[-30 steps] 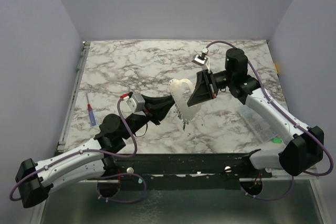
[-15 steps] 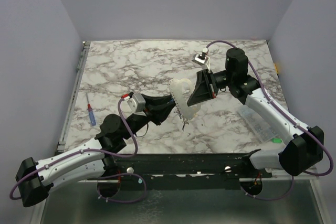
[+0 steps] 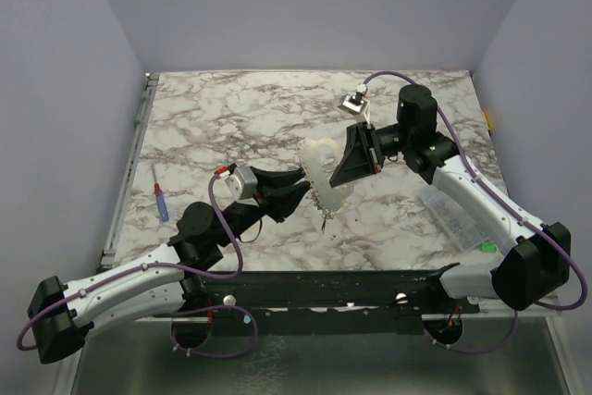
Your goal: Put the keys on the keyring
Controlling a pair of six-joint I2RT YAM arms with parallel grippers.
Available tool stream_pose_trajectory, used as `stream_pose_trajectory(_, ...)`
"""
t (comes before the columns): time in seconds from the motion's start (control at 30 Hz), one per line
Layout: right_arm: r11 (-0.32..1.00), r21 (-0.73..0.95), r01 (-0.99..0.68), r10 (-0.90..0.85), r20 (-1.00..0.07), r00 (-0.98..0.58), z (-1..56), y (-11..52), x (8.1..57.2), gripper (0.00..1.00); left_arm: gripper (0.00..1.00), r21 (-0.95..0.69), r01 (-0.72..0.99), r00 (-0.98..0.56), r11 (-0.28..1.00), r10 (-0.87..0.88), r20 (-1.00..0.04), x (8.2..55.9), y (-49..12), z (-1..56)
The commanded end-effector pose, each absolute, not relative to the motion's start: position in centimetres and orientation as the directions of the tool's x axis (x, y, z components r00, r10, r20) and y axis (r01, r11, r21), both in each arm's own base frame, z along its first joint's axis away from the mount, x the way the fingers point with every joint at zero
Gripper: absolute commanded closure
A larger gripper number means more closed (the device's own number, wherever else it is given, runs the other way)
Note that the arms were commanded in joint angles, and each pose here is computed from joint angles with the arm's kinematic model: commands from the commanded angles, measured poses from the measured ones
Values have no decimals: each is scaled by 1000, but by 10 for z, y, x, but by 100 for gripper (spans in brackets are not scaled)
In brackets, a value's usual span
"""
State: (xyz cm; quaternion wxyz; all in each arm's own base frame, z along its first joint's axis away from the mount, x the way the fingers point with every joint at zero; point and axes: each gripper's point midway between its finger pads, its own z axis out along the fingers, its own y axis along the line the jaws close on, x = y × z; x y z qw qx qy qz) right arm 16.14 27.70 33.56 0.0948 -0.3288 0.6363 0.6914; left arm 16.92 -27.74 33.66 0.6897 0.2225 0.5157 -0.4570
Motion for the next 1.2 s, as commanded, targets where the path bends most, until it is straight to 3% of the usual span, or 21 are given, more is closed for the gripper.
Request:
stream_pose_trajectory(0.0,-188,789,-585,-271,-614,-741,352,274,157,99,63,-164,868,55,469,-419,-907,165,-276,338)
stream_pose_trajectory(0.47,-183,794,-580,-271,-608,-746,347,274,157,99,72,-137,865,102,482,-437,-893,166,-274,348)
stream_pose_trajectory(0.93,-190,787,-587,-268,-617,-740,347,273,156,99,74,-122,871,129,475,-462,-878,164,-274,355)
stream_pose_trajectory(1.1,-187,787,-587,-266,-616,-741,346,273,156,99,86,-122,872,129,474,-462,-877,164,-274,355)
stream_pose_trajectory(1.17,-187,787,-588,-266,-617,-741,347,274,156,99,95,-125,871,126,475,-462,-878,164,-274,354)
